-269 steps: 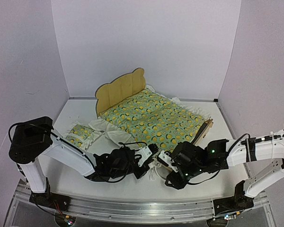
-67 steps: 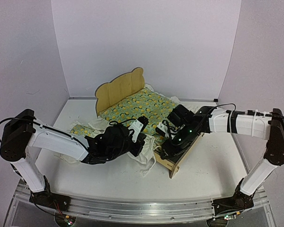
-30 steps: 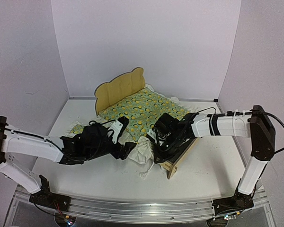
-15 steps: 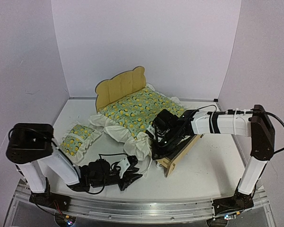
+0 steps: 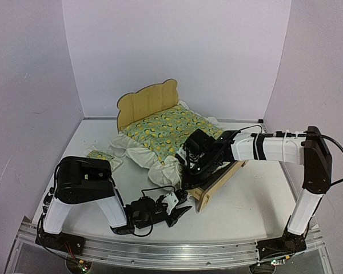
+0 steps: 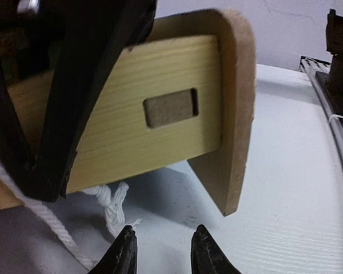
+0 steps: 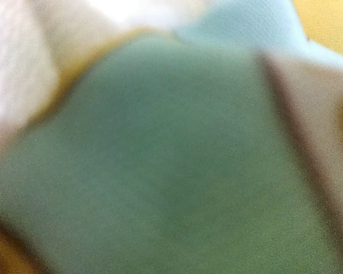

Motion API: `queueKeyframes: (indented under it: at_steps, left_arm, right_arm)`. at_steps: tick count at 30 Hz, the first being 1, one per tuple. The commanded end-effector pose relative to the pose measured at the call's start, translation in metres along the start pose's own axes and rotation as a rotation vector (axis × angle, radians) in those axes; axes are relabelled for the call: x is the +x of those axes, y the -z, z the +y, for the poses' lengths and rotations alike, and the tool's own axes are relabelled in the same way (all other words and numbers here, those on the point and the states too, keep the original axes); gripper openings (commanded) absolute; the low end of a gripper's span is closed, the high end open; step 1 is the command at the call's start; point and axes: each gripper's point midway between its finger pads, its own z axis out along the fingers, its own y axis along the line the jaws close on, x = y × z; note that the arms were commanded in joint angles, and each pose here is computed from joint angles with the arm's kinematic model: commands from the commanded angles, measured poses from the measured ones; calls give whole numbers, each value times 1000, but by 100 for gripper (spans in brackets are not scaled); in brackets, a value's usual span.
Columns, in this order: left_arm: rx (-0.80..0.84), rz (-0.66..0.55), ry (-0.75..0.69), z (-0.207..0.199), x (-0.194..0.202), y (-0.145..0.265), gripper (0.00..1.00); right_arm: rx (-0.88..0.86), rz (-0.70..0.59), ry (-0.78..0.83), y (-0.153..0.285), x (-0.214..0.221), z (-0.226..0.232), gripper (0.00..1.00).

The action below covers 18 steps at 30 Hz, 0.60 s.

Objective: Set up the pet bed

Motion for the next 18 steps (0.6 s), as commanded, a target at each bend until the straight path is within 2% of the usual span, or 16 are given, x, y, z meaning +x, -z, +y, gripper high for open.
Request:
queueKeyframes:
  at_steps: [1, 6, 11, 14, 18]
  left_arm:
    - [-137, -61, -15, 22, -13, -3, 29]
    - [-164, -63, -20, 28, -10, -11, 37]
    - [-177, -62, -5, 39, -5, -20, 36]
    - [-180, -63, -13, 42, -5, -26, 29]
    - [-166, -57, -40, 41, -7, -27, 11]
  right_arm:
    - [-177, -167, -80, 45, -48, 43, 0]
    - [-181, -163, -76, 43, -47, 45, 0]
    - [-186, -162, -73, 44, -46, 46, 0]
    - [-190, -162, -69, 45, -45, 48, 0]
    - [-184, -158, -73, 42, -42, 46, 0]
